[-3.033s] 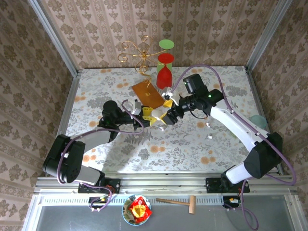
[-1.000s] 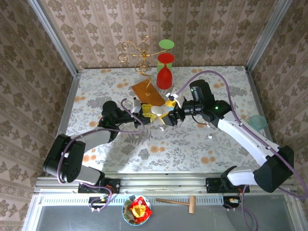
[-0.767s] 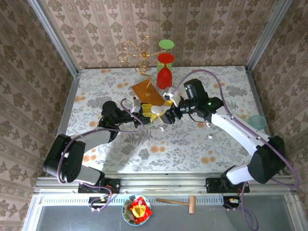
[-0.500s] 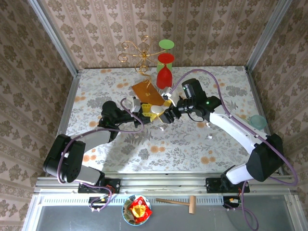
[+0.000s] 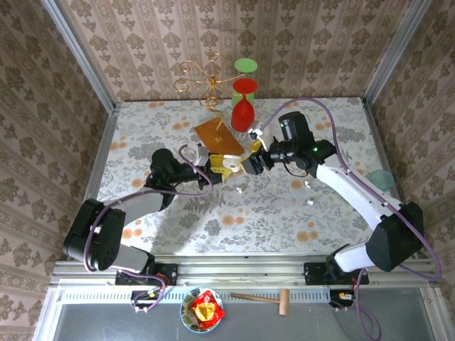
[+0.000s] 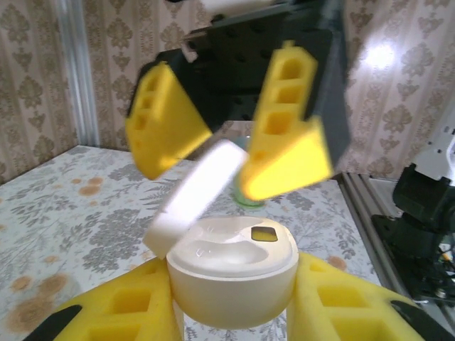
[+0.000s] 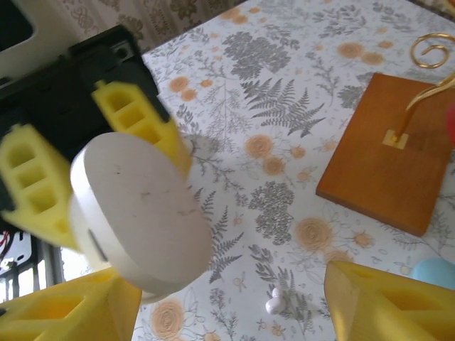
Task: Insert the wireless bluetooth earbuds into the charging case
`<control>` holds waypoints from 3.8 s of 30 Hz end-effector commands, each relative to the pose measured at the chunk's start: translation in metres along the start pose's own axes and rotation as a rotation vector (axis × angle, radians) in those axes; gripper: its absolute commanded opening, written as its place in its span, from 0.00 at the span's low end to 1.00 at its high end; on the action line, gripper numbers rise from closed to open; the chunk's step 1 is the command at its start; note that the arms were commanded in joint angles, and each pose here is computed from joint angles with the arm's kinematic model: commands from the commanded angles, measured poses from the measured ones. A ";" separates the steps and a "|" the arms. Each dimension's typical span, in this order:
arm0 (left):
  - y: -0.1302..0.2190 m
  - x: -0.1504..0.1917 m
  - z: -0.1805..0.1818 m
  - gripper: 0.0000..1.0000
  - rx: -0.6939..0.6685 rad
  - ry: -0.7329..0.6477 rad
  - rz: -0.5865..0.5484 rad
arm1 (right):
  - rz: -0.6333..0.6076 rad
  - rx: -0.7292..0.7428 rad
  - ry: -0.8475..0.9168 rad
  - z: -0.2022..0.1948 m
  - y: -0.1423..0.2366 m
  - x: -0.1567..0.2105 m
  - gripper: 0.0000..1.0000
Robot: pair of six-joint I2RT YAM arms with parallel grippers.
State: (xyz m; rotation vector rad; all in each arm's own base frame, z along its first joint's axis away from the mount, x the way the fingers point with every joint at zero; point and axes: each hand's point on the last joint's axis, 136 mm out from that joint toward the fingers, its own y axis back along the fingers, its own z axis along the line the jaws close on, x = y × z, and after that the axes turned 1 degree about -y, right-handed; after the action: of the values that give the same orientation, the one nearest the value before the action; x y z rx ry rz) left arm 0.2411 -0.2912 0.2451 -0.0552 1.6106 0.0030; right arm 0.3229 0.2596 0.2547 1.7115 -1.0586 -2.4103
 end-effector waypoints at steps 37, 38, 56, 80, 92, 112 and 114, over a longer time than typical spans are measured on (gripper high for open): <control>-0.008 -0.018 -0.015 0.52 0.081 -0.020 -0.027 | -0.047 -0.117 0.168 0.037 0.014 -0.016 0.00; -0.008 -0.018 -0.014 0.55 0.079 -0.018 -0.027 | -0.051 -0.102 0.175 0.037 0.015 -0.017 0.00; -0.011 -0.017 -0.012 0.64 0.086 0.023 -0.019 | -0.027 0.044 0.246 0.026 0.011 -0.021 0.00; -0.013 -0.020 -0.012 0.54 0.100 0.026 -0.021 | -0.041 -0.006 0.256 0.034 0.007 -0.024 0.00; -0.014 -0.017 -0.011 0.53 0.102 0.030 -0.017 | -0.064 -0.027 0.262 0.041 0.004 -0.030 0.00; -0.012 -0.015 -0.012 0.30 0.094 0.007 -0.020 | -0.051 -0.023 0.264 0.043 0.004 -0.028 0.11; -0.010 -0.014 -0.011 0.29 0.085 -0.002 -0.022 | -0.057 -0.018 0.264 0.043 0.006 -0.028 0.20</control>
State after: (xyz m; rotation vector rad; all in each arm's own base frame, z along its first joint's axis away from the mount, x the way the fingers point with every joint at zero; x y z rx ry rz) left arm 0.2279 -0.3026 0.2532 0.0207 1.6630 -0.0775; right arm 0.3047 0.2823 0.2796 1.9828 -1.0183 -2.1340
